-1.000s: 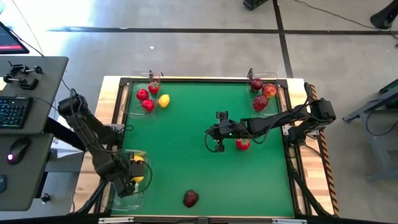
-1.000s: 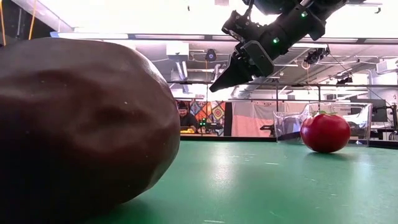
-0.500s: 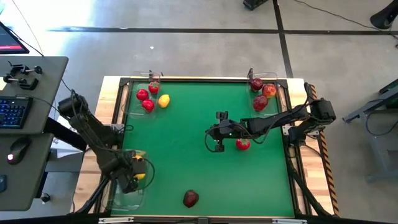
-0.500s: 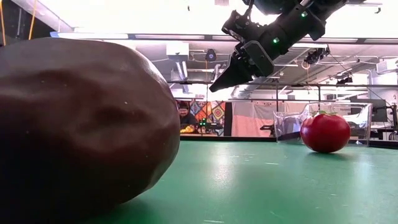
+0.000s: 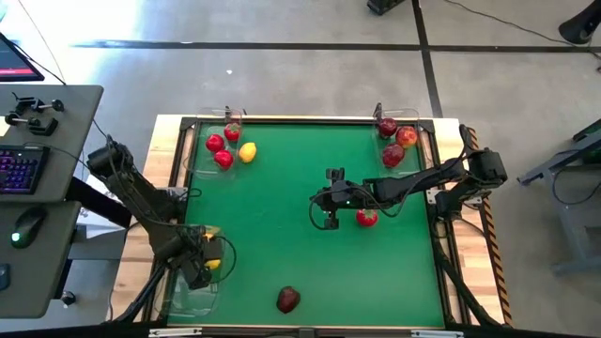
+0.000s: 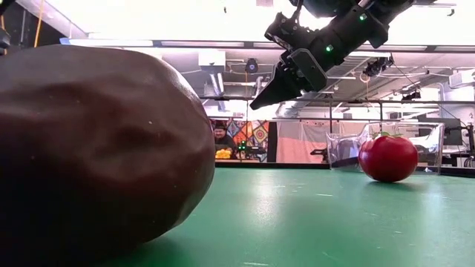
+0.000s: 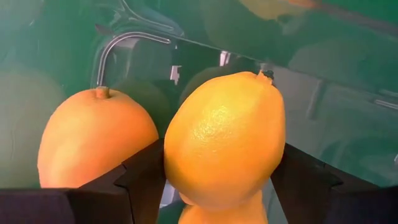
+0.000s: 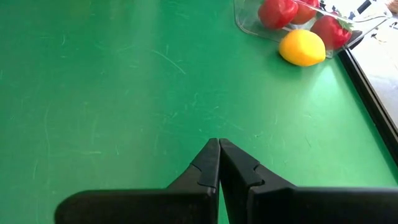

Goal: Sort produce into baskets
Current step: Put the lemon into the bottom bin, then put the tomato into the top left bin

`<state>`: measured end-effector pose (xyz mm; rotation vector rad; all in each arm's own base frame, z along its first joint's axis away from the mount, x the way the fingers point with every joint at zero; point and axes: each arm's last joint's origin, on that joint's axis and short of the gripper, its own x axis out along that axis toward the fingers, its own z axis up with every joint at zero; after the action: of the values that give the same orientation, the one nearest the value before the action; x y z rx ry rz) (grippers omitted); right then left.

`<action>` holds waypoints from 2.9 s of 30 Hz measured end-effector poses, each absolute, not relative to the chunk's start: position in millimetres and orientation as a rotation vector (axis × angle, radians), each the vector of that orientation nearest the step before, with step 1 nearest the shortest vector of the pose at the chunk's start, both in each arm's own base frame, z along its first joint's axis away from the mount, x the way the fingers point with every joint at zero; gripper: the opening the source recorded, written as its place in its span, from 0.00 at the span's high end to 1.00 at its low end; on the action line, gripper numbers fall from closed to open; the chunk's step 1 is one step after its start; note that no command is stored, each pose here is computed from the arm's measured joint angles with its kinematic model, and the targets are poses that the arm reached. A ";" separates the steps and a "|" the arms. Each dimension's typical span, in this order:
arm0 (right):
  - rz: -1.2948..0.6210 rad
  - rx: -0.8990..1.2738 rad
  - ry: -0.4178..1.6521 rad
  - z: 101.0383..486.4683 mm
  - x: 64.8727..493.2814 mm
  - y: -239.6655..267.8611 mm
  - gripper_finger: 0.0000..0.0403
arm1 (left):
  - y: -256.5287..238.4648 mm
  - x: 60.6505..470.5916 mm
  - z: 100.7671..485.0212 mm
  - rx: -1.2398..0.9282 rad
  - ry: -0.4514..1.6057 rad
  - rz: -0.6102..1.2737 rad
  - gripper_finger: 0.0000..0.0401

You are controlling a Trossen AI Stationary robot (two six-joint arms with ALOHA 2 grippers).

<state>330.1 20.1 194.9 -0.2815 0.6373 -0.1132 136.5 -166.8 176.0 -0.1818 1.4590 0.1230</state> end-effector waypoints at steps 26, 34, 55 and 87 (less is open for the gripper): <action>-0.113 -0.282 0.637 194.9 330.2 20.1 1.00 | -161.2 143.3 176.0 -0.181 1.553 0.014 0.34; -0.113 -0.282 0.637 194.9 330.2 20.0 1.00 | -161.1 142.8 176.0 -0.200 1.574 0.016 0.31; -0.116 -0.274 0.637 194.9 330.2 20.1 1.00 | -163.1 152.4 197.2 -0.254 1.646 -0.098 0.31; -0.110 -0.172 0.363 169.8 287.8 24.4 1.00 | -85.8 157.3 289.1 -0.024 0.732 0.317 0.31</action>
<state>287.8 24.4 169.8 -0.1724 0.3626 -0.1100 157.3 -85.8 289.1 -0.0244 0.7322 0.3166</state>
